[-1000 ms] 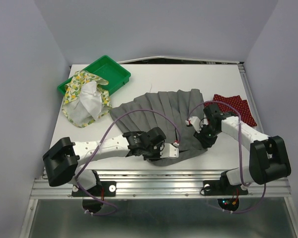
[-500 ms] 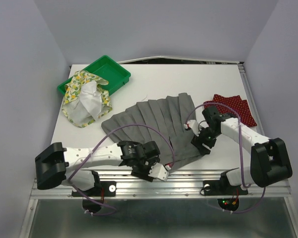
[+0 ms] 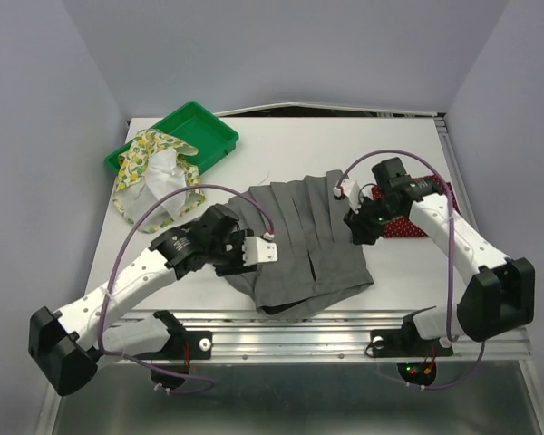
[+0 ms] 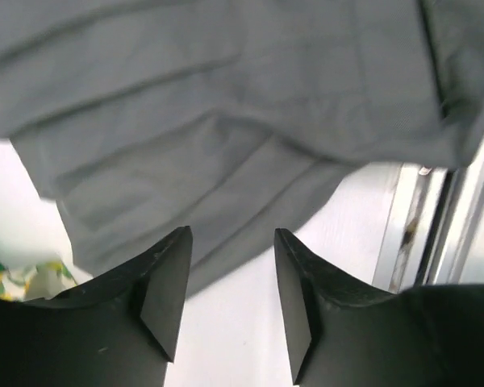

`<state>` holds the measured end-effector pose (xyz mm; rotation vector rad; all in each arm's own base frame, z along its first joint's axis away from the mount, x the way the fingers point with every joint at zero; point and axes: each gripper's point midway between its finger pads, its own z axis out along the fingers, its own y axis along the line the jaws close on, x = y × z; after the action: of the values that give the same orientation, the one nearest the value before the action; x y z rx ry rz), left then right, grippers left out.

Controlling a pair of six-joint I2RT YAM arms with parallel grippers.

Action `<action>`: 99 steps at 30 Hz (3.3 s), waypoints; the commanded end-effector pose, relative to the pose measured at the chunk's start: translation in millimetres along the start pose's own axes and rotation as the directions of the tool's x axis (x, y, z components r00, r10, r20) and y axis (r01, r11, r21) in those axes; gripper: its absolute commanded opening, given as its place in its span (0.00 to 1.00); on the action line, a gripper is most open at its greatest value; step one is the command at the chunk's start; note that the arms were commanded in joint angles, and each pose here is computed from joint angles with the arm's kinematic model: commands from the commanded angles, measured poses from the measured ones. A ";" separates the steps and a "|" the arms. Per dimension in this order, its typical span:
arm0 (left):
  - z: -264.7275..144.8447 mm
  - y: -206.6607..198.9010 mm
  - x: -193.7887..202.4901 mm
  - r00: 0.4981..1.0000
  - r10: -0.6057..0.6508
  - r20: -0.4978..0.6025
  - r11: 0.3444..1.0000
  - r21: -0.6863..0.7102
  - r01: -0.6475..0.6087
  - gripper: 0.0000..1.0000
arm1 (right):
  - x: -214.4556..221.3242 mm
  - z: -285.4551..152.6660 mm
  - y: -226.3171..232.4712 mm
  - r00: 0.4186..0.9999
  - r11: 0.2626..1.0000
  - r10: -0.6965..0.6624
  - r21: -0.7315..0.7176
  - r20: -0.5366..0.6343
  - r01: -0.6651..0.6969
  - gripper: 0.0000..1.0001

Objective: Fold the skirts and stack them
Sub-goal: Flatten the skirt out

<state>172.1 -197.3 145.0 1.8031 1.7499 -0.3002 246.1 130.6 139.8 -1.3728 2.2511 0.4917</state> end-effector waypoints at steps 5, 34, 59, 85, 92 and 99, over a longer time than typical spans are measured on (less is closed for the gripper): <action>26.1 13.1 107.5 0.952 0.032 -0.304 0.999 0.013 -0.030 0.62 | 42.7 52.1 13.7 0.987 0.995 0.035 -0.087 -0.155 -0.049 0.49; 42.8 38.0 111.1 0.949 0.240 -0.203 0.970 0.004 -0.244 0.63 | 112.0 93.2 2.8 0.924 0.995 0.095 0.011 -0.371 -0.098 0.45; -12.0 11.1 173.6 0.838 0.393 -0.379 0.893 -0.062 -0.446 0.00 | 141.5 81.7 9.7 0.895 0.999 0.037 0.018 -0.445 -0.032 0.26; 18.9 72.5 103.1 0.897 -0.402 -0.182 0.914 -0.141 0.380 0.36 | 16.4 87.8 -35.5 0.977 0.999 0.038 -0.011 -0.208 -0.041 0.39; 71.2 72.3 134.1 0.790 -0.521 -0.324 0.848 -0.090 0.522 0.19 | 59.2 101.5 19.3 0.948 0.994 -0.048 -0.113 -0.316 0.013 0.36; 137.3 134.5 136.6 0.720 -0.599 -0.351 0.790 -0.110 0.603 0.10 | 61.2 120.8 97.5 0.941 0.962 -0.130 -0.269 -0.312 0.044 0.35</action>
<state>310.7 -139.2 16.2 1.3973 2.5506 -0.2284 185.7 168.3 18.8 -1.7714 2.4424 0.4584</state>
